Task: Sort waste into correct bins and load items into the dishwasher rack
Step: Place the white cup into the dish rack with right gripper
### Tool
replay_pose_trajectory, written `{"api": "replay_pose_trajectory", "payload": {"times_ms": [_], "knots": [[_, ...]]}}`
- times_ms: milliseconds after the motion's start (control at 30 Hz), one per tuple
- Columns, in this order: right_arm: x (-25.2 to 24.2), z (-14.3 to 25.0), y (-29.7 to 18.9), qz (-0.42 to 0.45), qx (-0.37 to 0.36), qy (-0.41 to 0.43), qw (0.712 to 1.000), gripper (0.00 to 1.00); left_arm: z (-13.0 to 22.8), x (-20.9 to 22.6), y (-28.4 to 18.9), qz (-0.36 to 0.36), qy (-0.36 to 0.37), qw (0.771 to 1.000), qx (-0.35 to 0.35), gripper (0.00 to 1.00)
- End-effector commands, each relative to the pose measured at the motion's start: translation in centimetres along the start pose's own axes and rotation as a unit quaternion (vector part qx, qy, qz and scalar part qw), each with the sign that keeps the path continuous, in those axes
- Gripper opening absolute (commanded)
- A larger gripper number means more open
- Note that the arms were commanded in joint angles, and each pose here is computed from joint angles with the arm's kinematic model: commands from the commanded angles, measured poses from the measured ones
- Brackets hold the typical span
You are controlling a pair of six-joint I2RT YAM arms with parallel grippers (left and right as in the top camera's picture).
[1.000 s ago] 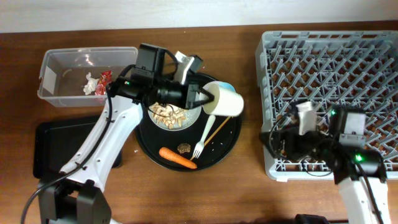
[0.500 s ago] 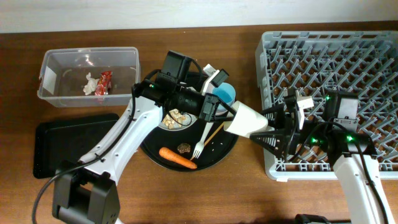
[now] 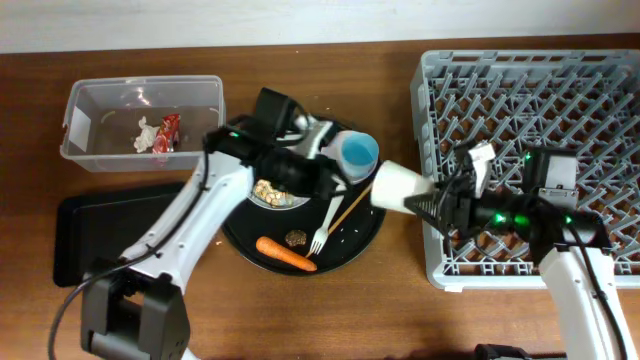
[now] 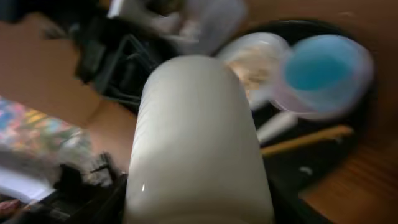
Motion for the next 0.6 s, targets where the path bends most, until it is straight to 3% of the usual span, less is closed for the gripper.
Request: {"api": "replay_pose_trajectory", "payload": {"times_ms": [0,33,100,167,267,367,567], "knots": [[-1.2,-2.3,-4.3,0.251,0.060,0.020,0.966,0.46,-0.1,6.9,-6.5,-0.219,-0.081,0.969,-0.076,0.48],[-1.2,-2.9,-5.9,0.314,0.073,0.037,0.946,0.46,0.3,8.5,-8.8,-0.271,-0.105,0.952,-0.094,0.48],[-1.3,-3.7,-10.7,0.472,0.090,0.081,0.873,0.45,1.2,10.2,-12.9,-0.331,-0.137,0.924,-0.132,0.48],[-3.1,-3.0,-14.7,0.553,0.069,0.151,0.816,0.44,1.5,10.3,-14.2,-0.332,-0.145,0.920,-0.150,0.48],[-7.7,-0.1,-19.5,0.599,0.050,0.291,0.744,0.45,1.6,10.2,-14.2,-0.331,-0.146,0.921,-0.147,0.48],[-11.8,2.8,-20.6,0.593,0.075,0.374,0.709,0.45,1.7,10.2,-14.2,-0.331,-0.147,0.921,-0.145,0.48],[-15.7,4.6,-19.3,0.568,0.114,0.405,0.707,0.45,1.8,10.2,-14.1,-0.331,-0.149,0.921,-0.142,0.48]]}}
Point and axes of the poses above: each gripper's point midway between its finger pads, its own y axis out along the fingers, its own x axis along the line the jaws close on, z = x × y, the point moved 7 cm from there along -y, back along the fingers, and after that the axes turned 8 degrees about -y, right-handed, at the moved point
